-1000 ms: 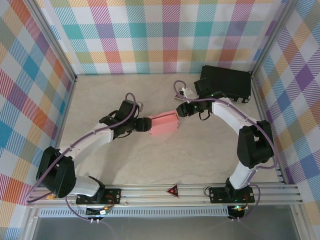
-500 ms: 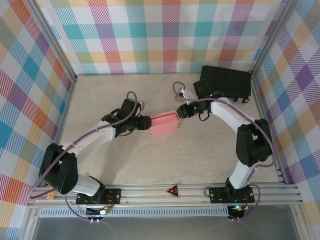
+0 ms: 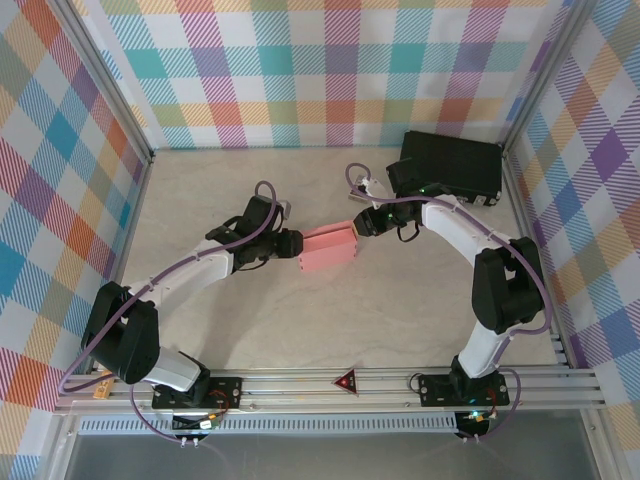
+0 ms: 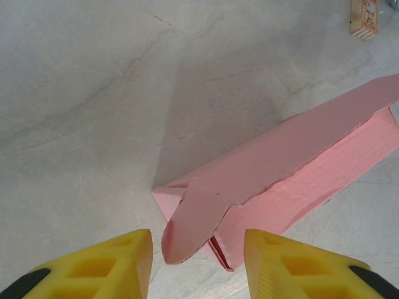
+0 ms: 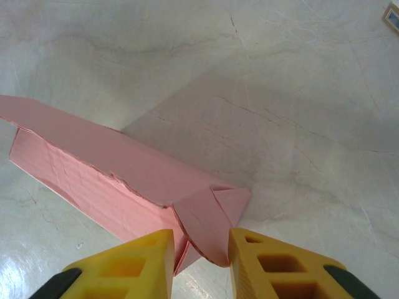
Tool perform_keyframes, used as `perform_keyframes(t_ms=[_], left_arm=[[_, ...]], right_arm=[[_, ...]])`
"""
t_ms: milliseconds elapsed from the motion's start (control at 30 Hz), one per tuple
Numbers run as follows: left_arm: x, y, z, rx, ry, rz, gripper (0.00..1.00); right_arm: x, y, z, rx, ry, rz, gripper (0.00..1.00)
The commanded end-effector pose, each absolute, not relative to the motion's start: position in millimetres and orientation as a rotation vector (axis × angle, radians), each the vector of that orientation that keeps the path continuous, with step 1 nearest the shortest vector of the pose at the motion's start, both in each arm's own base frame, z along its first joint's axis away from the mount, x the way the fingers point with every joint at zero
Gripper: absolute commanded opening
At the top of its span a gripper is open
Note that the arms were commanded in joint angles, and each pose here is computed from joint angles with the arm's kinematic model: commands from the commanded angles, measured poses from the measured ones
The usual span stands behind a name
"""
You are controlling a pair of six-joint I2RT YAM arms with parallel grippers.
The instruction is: Fold the paper box
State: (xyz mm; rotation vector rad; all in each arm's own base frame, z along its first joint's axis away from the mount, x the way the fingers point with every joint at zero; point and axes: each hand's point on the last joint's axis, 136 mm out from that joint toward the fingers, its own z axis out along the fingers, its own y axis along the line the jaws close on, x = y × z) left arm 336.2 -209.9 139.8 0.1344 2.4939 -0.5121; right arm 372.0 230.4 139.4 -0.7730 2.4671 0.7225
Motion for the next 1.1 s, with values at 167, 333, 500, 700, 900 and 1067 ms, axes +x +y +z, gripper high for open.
perform_keyframes(t_ms=[167,333,500,700,900,1067], left_arm=[[345.3,-218.9,154.2,0.132,2.455,-0.576,0.36],[345.4,-219.8,152.0,0.13,2.463,-0.579,0.34],[345.7,-221.0,152.9,0.126,2.461,-0.589,0.3],[344.7,-222.5,151.0,0.13,2.468,-0.599,0.26],[343.9,-224.8,149.3,0.135,2.473,-0.615,0.23],[343.6,-224.6,147.8,0.135,2.48,-0.612,0.21]], right_arm=[[373.0,235.4,147.2,-0.757,2.453,0.779,0.27],[371.9,235.6,144.7,-0.754,2.462,0.786,0.26],[370.6,236.7,144.6,-0.755,2.463,0.8,0.25],[369.3,238.6,145.9,-0.76,2.458,0.822,0.24],[367.8,239.8,146.9,-0.725,2.475,0.847,0.23],[367.1,240.4,146.2,-0.723,2.479,0.855,0.22]])
